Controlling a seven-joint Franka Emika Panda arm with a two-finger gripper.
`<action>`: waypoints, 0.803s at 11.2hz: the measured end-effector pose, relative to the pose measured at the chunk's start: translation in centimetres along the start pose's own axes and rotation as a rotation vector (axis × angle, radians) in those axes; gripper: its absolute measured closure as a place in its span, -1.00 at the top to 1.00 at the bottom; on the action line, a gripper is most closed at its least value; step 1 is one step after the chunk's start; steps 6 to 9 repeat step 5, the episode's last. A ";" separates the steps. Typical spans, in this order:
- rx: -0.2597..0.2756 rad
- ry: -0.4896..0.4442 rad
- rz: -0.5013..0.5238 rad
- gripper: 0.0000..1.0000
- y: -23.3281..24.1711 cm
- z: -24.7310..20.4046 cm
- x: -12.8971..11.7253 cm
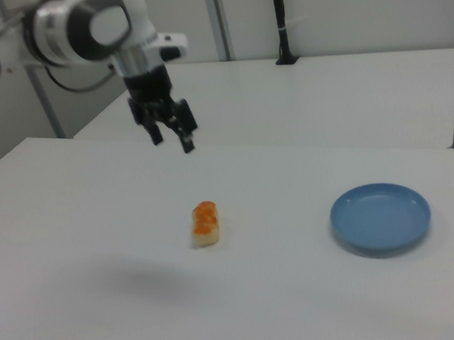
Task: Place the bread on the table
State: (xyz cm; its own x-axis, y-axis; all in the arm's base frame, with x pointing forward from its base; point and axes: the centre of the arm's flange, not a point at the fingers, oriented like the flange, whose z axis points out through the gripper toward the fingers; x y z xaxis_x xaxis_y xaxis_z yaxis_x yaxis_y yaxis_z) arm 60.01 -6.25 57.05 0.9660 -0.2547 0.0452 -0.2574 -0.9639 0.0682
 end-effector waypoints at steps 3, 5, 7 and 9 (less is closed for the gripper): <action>0.038 -0.013 0.014 1.00 1.3 -4.4 -2.9; 0.048 0.003 -0.002 1.00 1.1 -5.9 -4.2; 0.048 0.003 -0.002 1.00 1.1 -5.9 -4.2; 0.048 0.003 -0.002 1.00 1.1 -5.9 -4.2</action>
